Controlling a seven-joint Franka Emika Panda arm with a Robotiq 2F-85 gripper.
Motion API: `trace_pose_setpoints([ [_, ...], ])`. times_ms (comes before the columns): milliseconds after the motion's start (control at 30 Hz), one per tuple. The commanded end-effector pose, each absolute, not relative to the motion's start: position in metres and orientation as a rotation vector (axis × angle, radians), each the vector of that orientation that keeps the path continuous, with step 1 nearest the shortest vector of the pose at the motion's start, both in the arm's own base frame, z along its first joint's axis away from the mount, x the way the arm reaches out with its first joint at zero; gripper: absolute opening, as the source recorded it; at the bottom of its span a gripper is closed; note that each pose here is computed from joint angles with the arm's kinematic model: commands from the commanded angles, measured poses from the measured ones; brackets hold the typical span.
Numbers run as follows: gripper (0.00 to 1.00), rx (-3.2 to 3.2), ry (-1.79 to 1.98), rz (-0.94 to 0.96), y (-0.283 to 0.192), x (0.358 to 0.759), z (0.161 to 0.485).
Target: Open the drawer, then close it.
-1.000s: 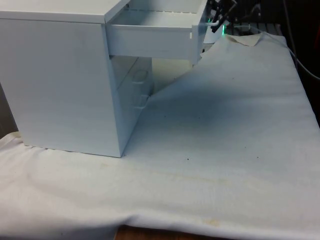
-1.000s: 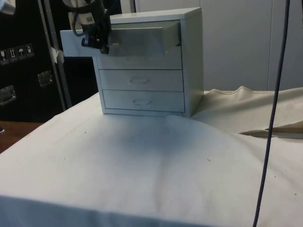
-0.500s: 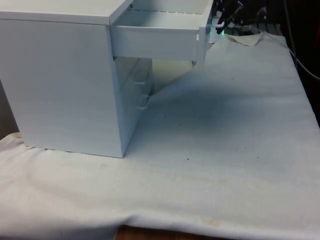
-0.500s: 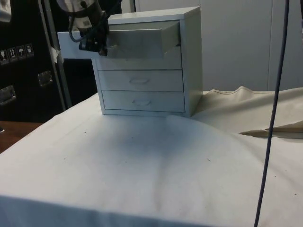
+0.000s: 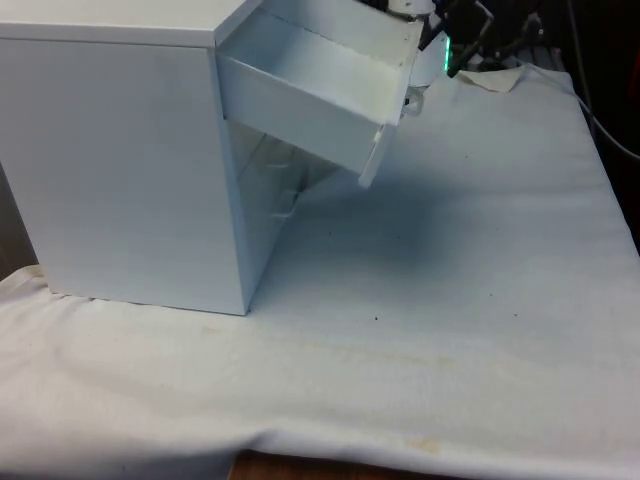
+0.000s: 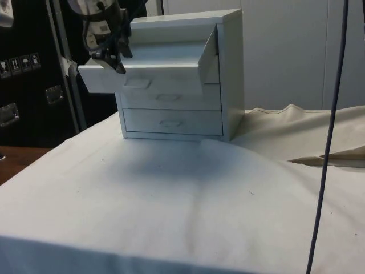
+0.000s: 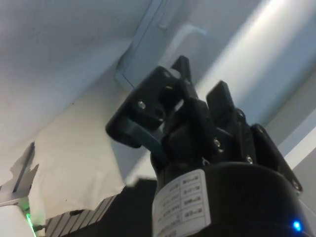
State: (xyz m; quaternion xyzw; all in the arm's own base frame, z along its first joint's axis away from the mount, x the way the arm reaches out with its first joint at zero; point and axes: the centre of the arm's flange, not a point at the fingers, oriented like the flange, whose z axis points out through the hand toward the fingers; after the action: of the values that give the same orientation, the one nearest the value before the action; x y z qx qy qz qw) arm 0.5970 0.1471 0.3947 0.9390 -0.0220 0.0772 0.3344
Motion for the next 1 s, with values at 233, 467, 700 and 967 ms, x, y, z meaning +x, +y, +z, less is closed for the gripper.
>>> trace_pose_setpoints([
  [233,0.86,2.451,-0.058,0.201,0.147,0.597,0.395],
  [467,1.00,2.445,-0.061,0.198,0.168,0.595,0.377],
  [700,1.00,2.438,-0.058,0.191,0.184,0.595,0.356],
  [967,1.00,2.429,-0.054,0.178,0.199,0.595,0.330],
])
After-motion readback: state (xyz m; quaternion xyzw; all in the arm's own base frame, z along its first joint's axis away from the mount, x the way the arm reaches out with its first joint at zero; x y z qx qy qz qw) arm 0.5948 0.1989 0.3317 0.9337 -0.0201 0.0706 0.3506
